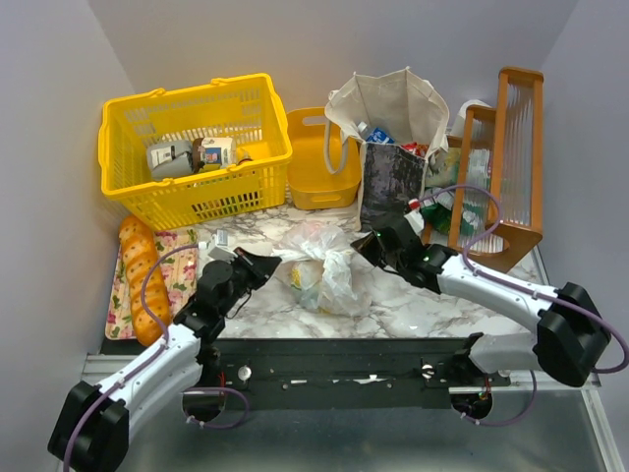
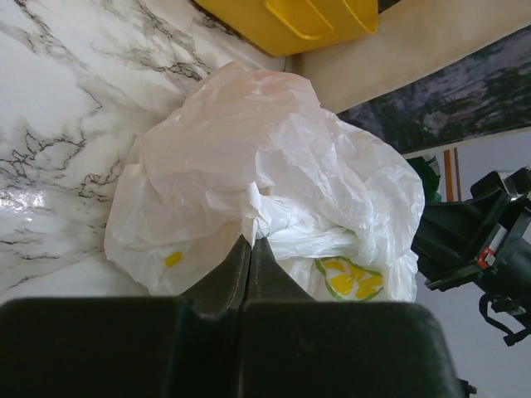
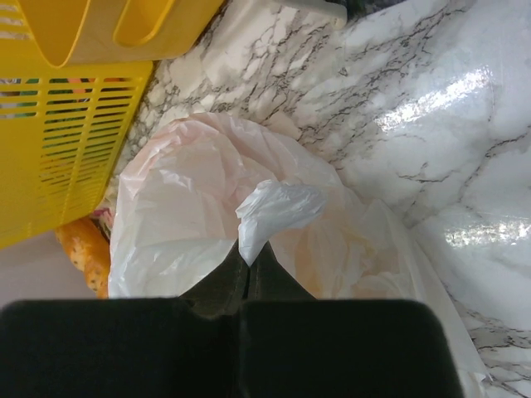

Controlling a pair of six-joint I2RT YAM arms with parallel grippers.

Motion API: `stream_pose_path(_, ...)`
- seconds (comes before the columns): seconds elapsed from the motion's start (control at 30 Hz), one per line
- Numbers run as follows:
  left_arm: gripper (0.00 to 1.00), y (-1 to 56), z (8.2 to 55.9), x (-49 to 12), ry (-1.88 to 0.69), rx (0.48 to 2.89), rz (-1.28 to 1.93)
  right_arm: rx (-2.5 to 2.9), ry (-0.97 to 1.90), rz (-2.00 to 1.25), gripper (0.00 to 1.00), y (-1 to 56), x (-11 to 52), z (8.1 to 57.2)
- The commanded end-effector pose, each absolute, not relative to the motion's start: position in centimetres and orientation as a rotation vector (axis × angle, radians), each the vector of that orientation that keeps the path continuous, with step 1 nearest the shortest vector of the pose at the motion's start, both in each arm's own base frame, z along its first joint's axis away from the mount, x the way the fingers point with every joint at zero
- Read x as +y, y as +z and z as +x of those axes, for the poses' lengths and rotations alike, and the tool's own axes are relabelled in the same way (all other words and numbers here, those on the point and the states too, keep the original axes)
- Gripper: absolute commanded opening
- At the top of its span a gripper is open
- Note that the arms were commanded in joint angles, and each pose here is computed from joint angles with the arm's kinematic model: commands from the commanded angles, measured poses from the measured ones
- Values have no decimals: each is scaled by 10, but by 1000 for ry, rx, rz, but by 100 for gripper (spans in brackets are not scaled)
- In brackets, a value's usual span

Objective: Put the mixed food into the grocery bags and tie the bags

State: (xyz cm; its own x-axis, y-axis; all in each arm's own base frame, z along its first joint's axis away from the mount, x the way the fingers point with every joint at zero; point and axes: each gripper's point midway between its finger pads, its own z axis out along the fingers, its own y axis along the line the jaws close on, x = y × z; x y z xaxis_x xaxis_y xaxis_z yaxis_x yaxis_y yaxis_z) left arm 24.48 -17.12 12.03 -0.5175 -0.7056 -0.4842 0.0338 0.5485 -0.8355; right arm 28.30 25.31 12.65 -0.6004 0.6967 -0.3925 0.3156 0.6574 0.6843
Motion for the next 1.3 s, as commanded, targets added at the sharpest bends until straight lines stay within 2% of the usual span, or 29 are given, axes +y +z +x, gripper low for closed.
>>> stream_pose_path(0.0,0,140,257,-152,-983,1782,-570,2102,694,603,0,165,240,294)
stream_pose_path(0.17,0,177,265,-132,-885,1667,-514,1973,626,421,0,208,223,300)
stream_pose_path(0.3,0,176,270,-110,-771,1662,-563,1891,617,390,1,220,205,296)
stream_pose_path(0.63,0,140,269,-58,-690,1668,-747,1980,553,521,0,152,147,290)
stream_pose_path(0.93,0,114,263,-33,-655,1692,-847,2000,500,612,0,128,119,280)
stream_pose_path(1.27,0,118,264,-33,-642,1696,-805,2000,469,598,0,126,113,278)
